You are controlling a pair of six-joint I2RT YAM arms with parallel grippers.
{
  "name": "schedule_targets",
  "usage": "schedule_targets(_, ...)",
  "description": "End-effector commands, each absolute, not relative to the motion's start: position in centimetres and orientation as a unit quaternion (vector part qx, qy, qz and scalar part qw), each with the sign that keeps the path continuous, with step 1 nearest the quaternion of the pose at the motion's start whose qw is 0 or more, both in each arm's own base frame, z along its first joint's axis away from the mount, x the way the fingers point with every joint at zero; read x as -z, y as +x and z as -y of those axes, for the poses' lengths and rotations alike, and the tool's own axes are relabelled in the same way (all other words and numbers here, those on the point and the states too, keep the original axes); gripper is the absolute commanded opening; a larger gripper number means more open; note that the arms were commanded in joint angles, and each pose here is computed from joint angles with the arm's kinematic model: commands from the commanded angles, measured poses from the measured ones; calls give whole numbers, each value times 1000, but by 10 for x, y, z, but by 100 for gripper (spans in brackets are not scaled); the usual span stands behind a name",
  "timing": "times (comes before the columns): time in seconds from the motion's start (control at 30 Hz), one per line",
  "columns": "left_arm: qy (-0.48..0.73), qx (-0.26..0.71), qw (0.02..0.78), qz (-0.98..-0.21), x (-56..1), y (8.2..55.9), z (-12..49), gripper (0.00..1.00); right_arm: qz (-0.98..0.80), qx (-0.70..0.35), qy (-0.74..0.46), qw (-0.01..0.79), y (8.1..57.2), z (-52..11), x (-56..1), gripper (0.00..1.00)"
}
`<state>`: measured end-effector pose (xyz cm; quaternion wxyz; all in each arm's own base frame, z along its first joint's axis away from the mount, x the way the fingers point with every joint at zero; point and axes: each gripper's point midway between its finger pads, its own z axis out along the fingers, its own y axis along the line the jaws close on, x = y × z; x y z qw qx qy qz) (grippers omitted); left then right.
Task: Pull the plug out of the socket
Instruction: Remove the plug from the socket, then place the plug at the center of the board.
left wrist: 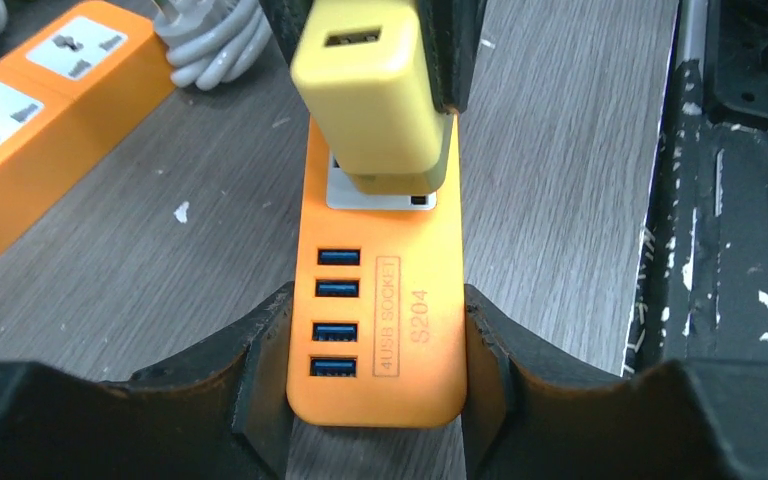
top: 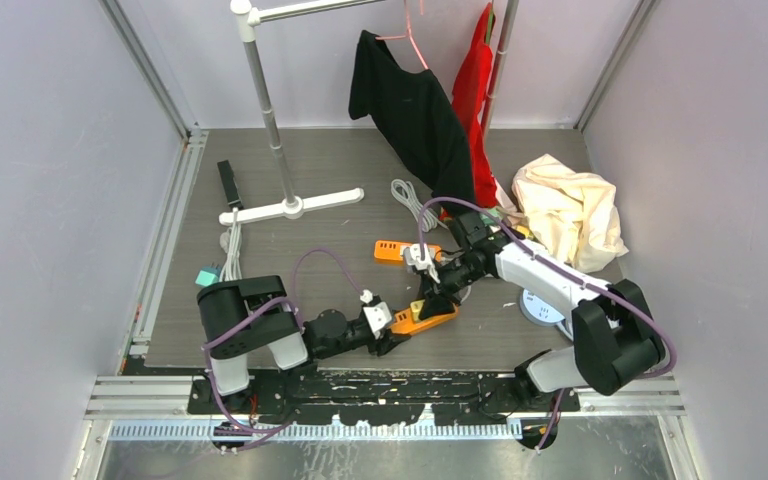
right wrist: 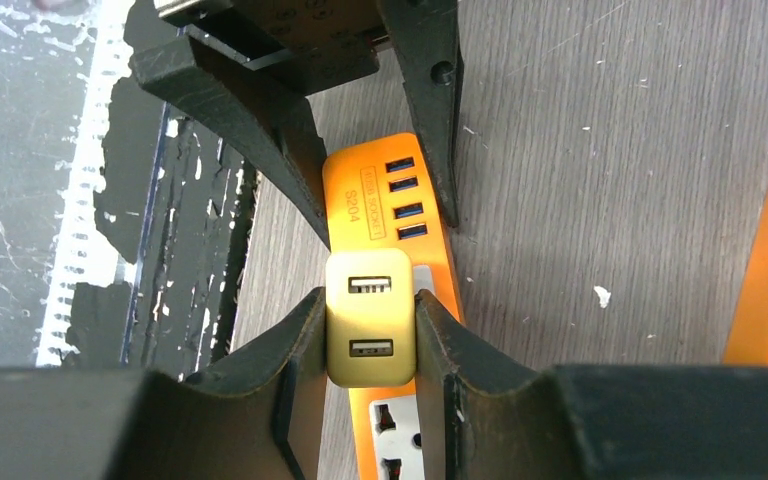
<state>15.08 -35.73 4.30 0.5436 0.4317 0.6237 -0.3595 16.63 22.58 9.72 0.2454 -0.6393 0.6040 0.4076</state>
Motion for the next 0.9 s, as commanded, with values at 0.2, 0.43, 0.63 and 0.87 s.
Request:
schedule_targets(0.2,454,335,514,-647,-26,154,362,0,-589,-389,-640,302,186,-247,-130,1)
schedule_targets(0.43,427,339,514,-662,-38,158,362,9,-609,-390,-619,307,194,-236,-153,1)
schedule_targets(0.63,351,366,520,-687,-85,159,351,75,-682,-477,-470,293,213,-228,-186,1)
schedule_targets(0.87,316,363,512,-711,-142,155,327,87,-737,-505,-376,245,229,-236,-189,1)
